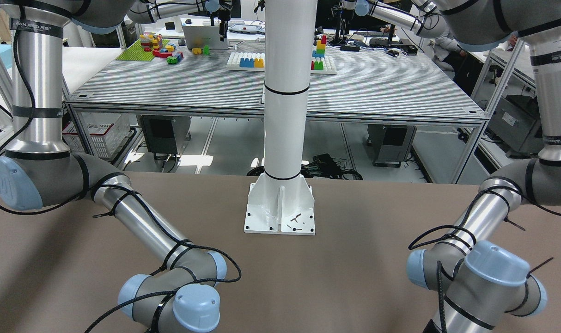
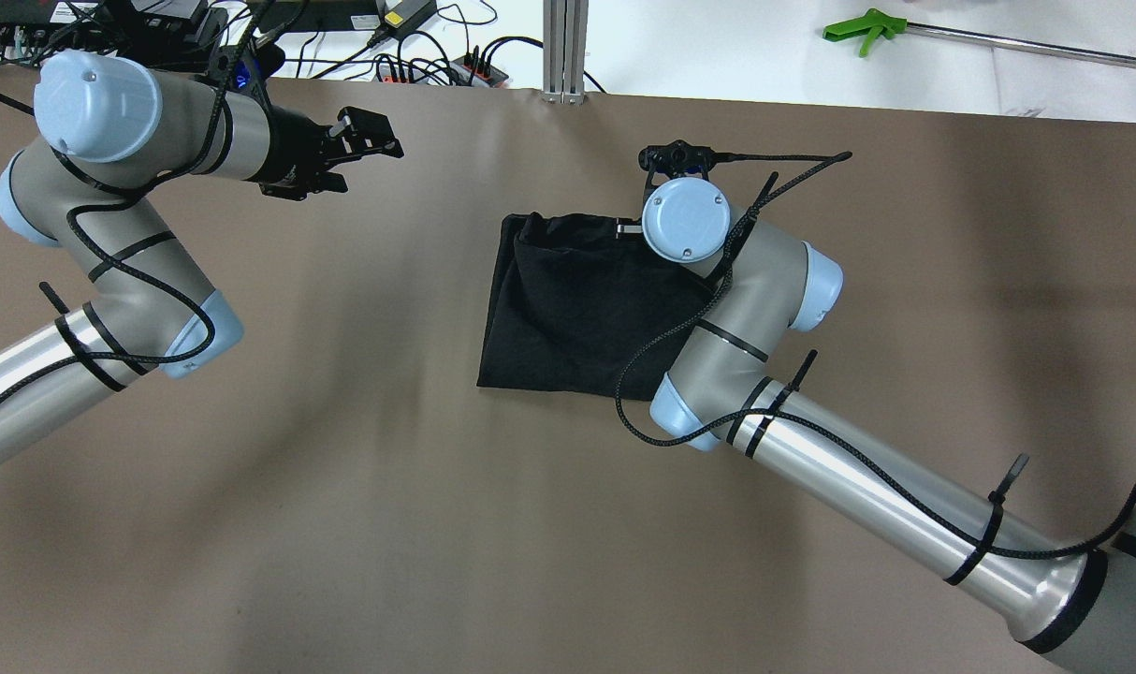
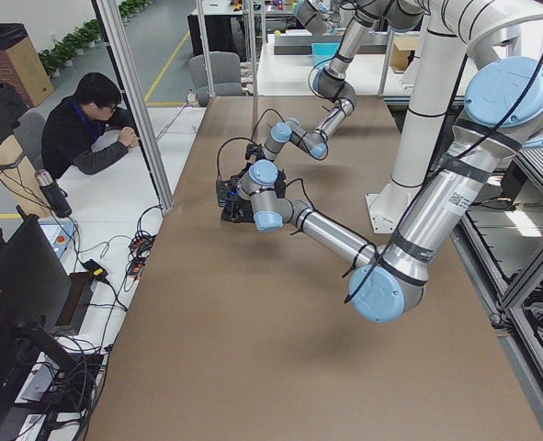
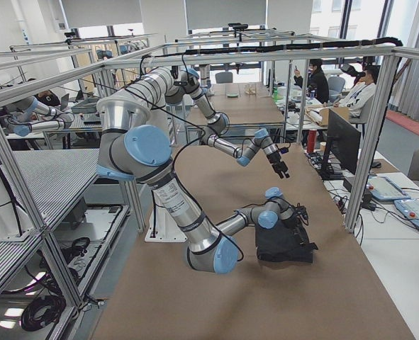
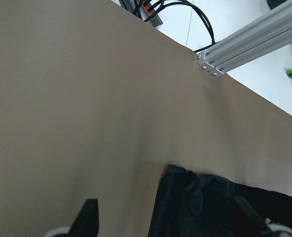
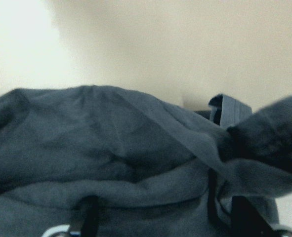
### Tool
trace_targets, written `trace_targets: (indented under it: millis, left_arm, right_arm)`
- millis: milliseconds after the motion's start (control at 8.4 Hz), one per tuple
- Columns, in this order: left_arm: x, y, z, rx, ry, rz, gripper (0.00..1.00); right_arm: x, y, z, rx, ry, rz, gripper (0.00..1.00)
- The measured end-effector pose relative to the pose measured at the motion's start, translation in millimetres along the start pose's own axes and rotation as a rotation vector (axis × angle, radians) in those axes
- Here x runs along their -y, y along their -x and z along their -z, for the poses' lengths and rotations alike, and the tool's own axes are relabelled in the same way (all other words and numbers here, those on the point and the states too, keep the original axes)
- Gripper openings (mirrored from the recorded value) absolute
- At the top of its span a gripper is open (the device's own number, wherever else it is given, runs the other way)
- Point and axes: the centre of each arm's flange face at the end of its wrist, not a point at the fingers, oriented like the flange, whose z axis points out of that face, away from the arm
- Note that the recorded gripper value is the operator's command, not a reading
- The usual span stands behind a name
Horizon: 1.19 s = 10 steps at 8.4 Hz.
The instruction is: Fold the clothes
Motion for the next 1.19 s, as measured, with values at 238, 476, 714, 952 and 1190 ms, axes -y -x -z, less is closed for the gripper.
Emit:
trace_targets:
  millis: [238,476,714,952,1190]
  left_arm:
    - [-0.3,-3.8,1.4,-0.007,0.0,0.001,0.94]
    - [1.2,-7.5,4.7,-0.015,-0.004,0.0,0.94]
    - [1.7,-11.2,9.2,-0.024,-0.003,-0.004,0.94]
    - [0.7,-14.7,12.3,-0.032,0.001,-0.006,0.94]
    - [0.4,-15.6,12.8,-0.033,0.002,-0.008,0.94]
  right_arm:
    - [33.4,-22.1,-6.6,-0.006,-0.021,0.018,0.95]
    - [65.7,-47.2,-2.0,0.01,0.005,0.016,0.95]
    - [84.6,-72.5,1.9,0.027,0.037,0.014,0.95]
    - [72.4,-97.0,-5.5,0.033,0.078,0.008,0.93]
    - [58.7,-105.3,-11.7,0.048,0.109,-0.008,0.93]
